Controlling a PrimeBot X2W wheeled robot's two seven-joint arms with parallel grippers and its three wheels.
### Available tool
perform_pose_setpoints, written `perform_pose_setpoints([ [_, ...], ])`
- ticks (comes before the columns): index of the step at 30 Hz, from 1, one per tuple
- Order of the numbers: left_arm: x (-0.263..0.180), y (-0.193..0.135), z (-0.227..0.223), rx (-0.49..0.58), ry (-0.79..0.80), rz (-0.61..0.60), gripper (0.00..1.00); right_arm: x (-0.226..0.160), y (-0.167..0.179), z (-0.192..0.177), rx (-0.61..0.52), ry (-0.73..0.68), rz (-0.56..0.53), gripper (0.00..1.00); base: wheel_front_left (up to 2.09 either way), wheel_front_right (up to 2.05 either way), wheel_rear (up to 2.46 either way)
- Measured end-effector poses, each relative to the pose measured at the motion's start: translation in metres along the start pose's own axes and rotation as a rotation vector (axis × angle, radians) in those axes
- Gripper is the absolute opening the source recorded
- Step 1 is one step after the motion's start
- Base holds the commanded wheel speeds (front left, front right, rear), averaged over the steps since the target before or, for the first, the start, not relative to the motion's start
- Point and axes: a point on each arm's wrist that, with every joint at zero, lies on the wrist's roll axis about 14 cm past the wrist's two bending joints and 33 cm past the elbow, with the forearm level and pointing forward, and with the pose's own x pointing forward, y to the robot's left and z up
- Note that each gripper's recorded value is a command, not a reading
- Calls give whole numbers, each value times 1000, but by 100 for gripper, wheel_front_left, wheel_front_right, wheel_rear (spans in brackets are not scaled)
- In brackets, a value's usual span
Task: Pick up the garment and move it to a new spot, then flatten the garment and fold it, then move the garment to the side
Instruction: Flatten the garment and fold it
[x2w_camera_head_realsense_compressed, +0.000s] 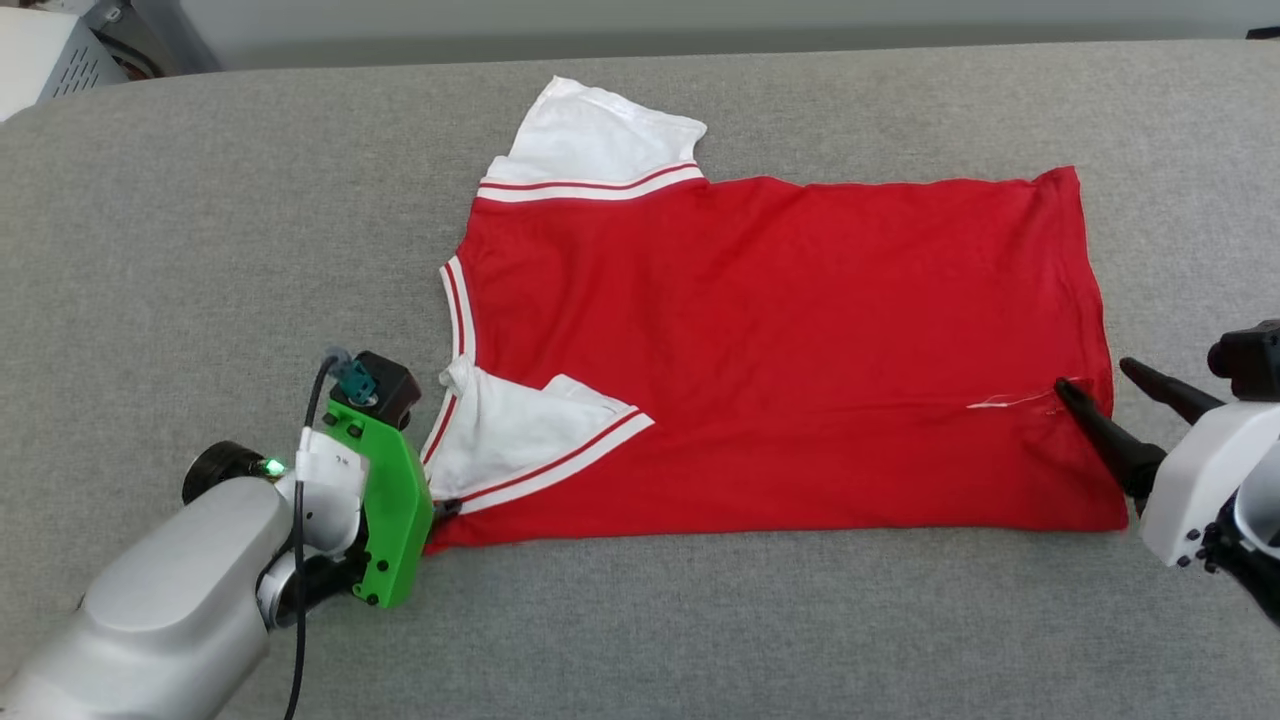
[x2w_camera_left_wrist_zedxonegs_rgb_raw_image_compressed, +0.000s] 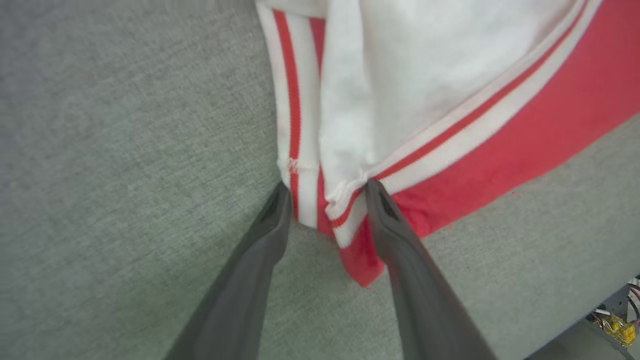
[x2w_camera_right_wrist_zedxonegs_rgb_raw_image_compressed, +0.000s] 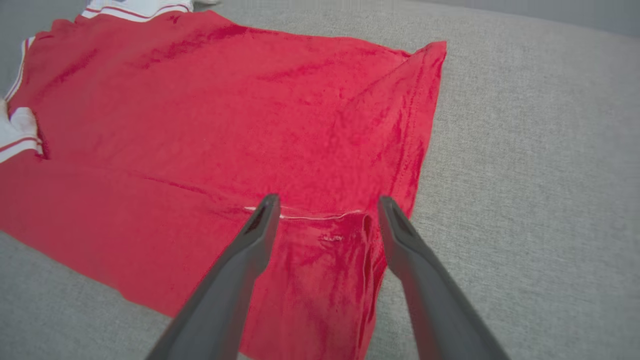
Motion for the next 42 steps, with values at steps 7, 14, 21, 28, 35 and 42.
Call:
perform_pose_setpoints([
  [7,-9,-8,11,4,-138,12,0,-16,-15,43,-107,-37,-25,100,0,0,0],
  [14,-24,-15,19,14,-219,23,0,-32,-34,26,-141,191,-57,100,0,0,0],
  [21,-26,-19,22,26,-242,24,0,-32,-31,-37,-49,407,-51,100,0,0,0],
  [28,-19,-15,17,22,-223,28,0,-13,-13,-82,39,497,-21,100,0,0,0],
  [35,-15,-10,13,12,-224,35,0,-4,-12,-95,60,499,-23,37,0,0,0],
  [42,-22,-14,8,-9,-241,39,0,-8,-5,-75,109,376,-11,0,0,0,0],
])
